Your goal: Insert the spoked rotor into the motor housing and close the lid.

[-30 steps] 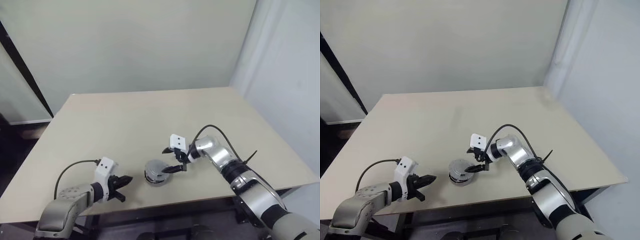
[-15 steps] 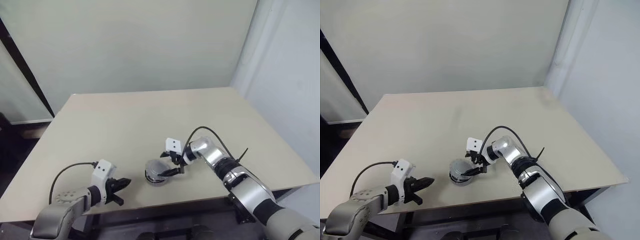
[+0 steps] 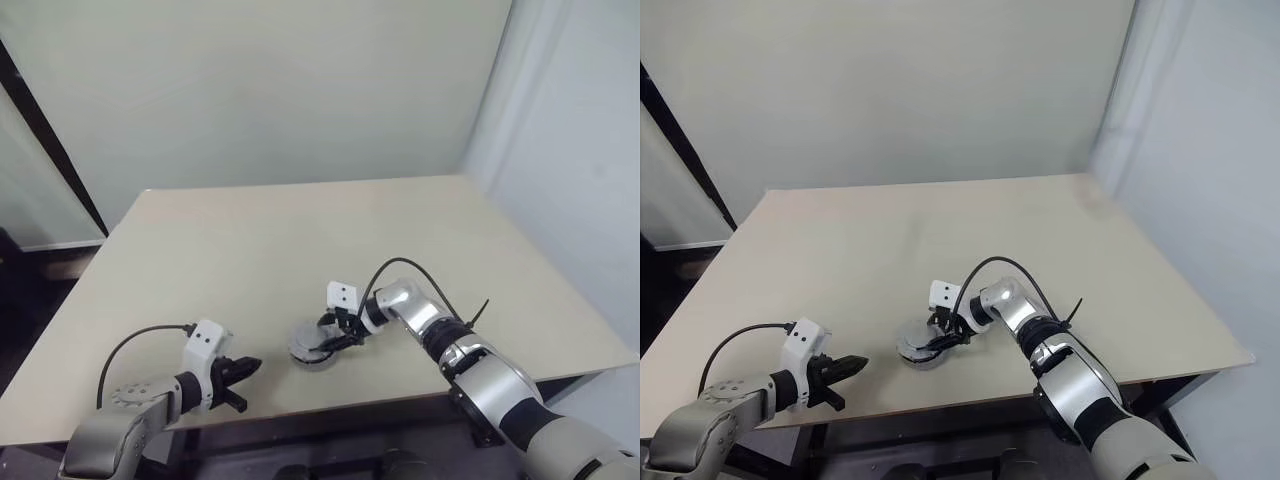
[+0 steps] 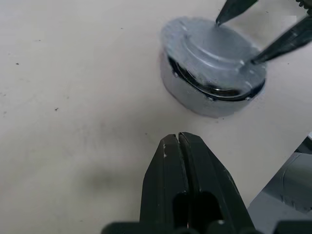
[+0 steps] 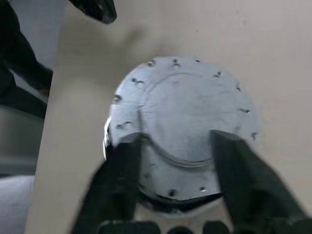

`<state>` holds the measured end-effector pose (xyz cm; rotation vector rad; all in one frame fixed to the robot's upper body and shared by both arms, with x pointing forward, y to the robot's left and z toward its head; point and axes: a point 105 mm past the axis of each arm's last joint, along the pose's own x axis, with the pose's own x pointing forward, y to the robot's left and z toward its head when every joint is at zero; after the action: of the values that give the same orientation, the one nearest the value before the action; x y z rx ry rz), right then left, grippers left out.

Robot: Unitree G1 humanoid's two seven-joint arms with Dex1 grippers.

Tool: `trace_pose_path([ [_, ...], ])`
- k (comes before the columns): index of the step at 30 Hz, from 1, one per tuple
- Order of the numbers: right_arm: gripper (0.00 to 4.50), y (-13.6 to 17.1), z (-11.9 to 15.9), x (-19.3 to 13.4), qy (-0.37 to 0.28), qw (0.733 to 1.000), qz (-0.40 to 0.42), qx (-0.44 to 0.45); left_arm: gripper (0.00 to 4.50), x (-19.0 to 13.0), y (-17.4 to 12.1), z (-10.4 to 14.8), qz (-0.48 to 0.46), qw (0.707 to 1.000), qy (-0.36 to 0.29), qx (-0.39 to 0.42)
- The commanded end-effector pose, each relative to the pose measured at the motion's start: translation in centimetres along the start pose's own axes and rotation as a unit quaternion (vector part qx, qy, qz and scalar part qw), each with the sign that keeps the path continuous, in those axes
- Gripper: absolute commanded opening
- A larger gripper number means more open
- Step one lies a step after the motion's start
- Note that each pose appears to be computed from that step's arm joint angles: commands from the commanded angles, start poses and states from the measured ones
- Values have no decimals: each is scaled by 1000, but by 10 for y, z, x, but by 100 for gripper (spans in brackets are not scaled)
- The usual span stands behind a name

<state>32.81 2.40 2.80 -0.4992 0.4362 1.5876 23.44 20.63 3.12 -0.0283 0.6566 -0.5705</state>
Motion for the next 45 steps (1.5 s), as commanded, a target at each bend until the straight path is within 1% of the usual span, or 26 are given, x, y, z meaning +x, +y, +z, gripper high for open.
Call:
trace_pose_path([
  [1,121,-9,13,-6,-10,1000,-15,-12,0,-4,-3,14,-2,1000,-23,17],
  [4,19,-7,12,-4,-8,1000,-11,-9,0,-3,-2,14,-2,1000,-23,16],
  [5,9,-6,11,-4,-6,1000,-8,-8,0,-3,-3,14,-2,1000,-23,17],
  [9,9,-2,11,-6,-5,1000,13,-5,0,-2,-3,15,-3,1000,-22,17],
  [11,9,2,10,-9,9,999,34,0,0,-2,-2,15,-3,1000,-22,18],
  [14,64,7,11,-13,18,998,60,5,0,-2,-2,14,-3,1000,-21,17],
  [17,167,6,16,-14,14,998,55,-2,0,-1,-2,14,-4,1000,-21,17],
  [20,269,0,24,-13,-11,1000,25,-3,0,0,-2,15,-4,1000,-21,17],
  [24,269,6,27,-14,-19,998,50,14,0,2,-2,16,-6,1000,-22,16],
  [27,269,14,28,-17,-30,997,75,-14,0,4,-3,16,-8,1000,-23,16],
  [29,269,14,33,-19,-51,995,77,-43,0,5,-4,16,-10,1000,-24,16],
  [32,269,13,34,-19,-46,992,84,-86,0,7,-5,16,-12,999,-26,15],
  [35,269,6,31,-18,-23,993,62,-103,0,7,-6,17,-12,999,-28,16],
  [39,269,0,22,-16,14,993,48,-103,0,5,-5,17,-7,999,-32,16],
  [42,333,-4,29,-13,3,993,36,-117,0,3,-5,17,-3,999,-33,15],
  [45,432,-7,32,-11,-3,993,25,-117,0,1,-5,15,-1,999,-33,14],
])
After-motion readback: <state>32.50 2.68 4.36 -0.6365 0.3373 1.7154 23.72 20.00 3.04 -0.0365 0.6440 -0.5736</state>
